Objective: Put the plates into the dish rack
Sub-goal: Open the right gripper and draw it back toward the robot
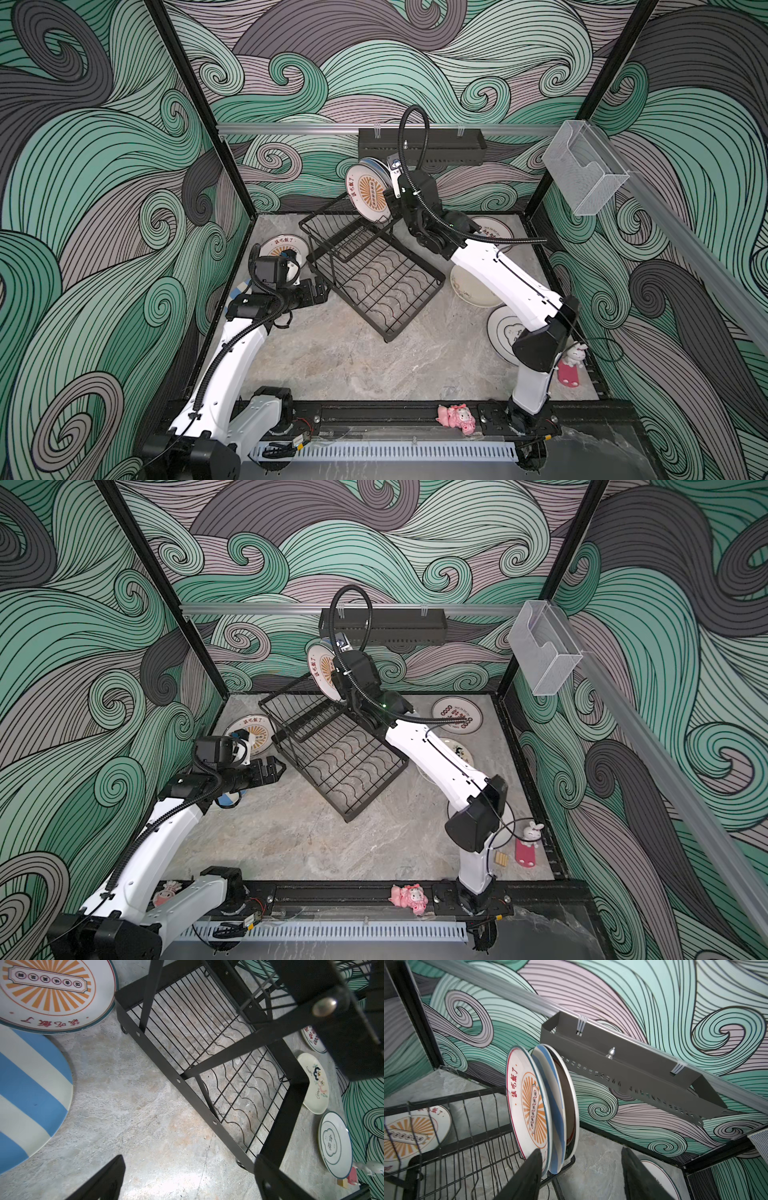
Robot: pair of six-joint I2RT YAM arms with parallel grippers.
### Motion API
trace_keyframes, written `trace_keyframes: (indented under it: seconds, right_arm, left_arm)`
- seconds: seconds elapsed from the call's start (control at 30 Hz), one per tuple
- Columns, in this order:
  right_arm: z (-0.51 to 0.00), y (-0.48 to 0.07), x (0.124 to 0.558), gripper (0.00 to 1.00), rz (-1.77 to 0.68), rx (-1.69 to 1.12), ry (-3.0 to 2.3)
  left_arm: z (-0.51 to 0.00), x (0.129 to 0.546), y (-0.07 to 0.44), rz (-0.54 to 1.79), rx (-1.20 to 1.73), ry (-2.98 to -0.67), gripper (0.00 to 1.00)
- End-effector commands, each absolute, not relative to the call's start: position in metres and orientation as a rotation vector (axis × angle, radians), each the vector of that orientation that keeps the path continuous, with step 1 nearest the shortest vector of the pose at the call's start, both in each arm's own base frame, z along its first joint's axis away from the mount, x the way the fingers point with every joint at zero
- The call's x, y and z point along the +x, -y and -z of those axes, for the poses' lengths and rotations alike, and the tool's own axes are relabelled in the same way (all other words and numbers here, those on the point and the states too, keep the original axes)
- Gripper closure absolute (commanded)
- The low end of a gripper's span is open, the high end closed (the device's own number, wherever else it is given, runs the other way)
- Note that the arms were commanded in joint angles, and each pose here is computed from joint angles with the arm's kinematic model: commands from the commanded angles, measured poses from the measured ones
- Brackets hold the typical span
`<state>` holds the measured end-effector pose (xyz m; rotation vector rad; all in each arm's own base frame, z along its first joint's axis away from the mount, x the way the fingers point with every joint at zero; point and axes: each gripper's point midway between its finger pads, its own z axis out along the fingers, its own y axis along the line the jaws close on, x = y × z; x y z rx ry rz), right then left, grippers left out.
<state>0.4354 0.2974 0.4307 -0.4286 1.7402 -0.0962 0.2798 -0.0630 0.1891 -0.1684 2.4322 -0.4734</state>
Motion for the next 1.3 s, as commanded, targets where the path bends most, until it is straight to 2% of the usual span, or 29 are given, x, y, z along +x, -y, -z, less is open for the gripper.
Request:
trace_keyframes:
  seconds: [0.0, 0.1, 0.27, 0.43, 0.57, 0.67, 0.77, 0.9, 1.27]
  right_arm:
    - [-0.454, -0.279, 0.402, 0.3, -0.006, -0.44, -1.745]
    - [-0.457, -0.263, 0.376, 0.2, -0.084, -0.446, -1.748]
    - [-0.436, -0.23, 0.323, 0.14, -0.182, -0.501, -1.811]
    - [-0.371, -0.203, 0.272, 0.07, -0.324, -0.493, -1.955]
    - [-0.317, -0.199, 0.235, 0.06, -0.508, -0.491, -2.024]
    - [-0.277, -0.201, 0.211, 0.08, -0.641, -0.508, -2.044]
    - [-0.248, -0.194, 0.198, 0.09, -0.678, -0.488, -2.077]
    - [-0.228, -0.197, 0.186, 0.08, -0.772, -0.48, -2.089]
    - [-0.21, -0.207, 0.179, 0.09, -0.848, -0.503, -2.112]
  left_arm:
    - [-0.205, 0.276, 0.052, 0.407, -0.199, -2.416, 0.01]
    - [-0.212, 0.274, 0.047, 0.365, -0.194, -2.419, 0.02]
    - [-0.225, 0.271, 0.033, 0.259, -0.215, -2.449, 0.01]
    - [-0.224, 0.269, 0.024, 0.209, -0.267, -2.455, 0.01]
    - [-0.212, 0.272, 0.017, 0.193, -0.37, -2.444, 0.01]
    - [-0.2, 0.28, 0.013, 0.208, -0.482, -2.395, 0.01]
    - [-0.182, 0.281, 0.0, 0.161, -0.623, -2.359, 0.02]
    - [-0.153, 0.291, -0.005, 0.13, -0.645, -2.348, 0.02]
    - [-0.116, 0.312, -0.028, -0.061, -0.721, -2.424, 0.01]
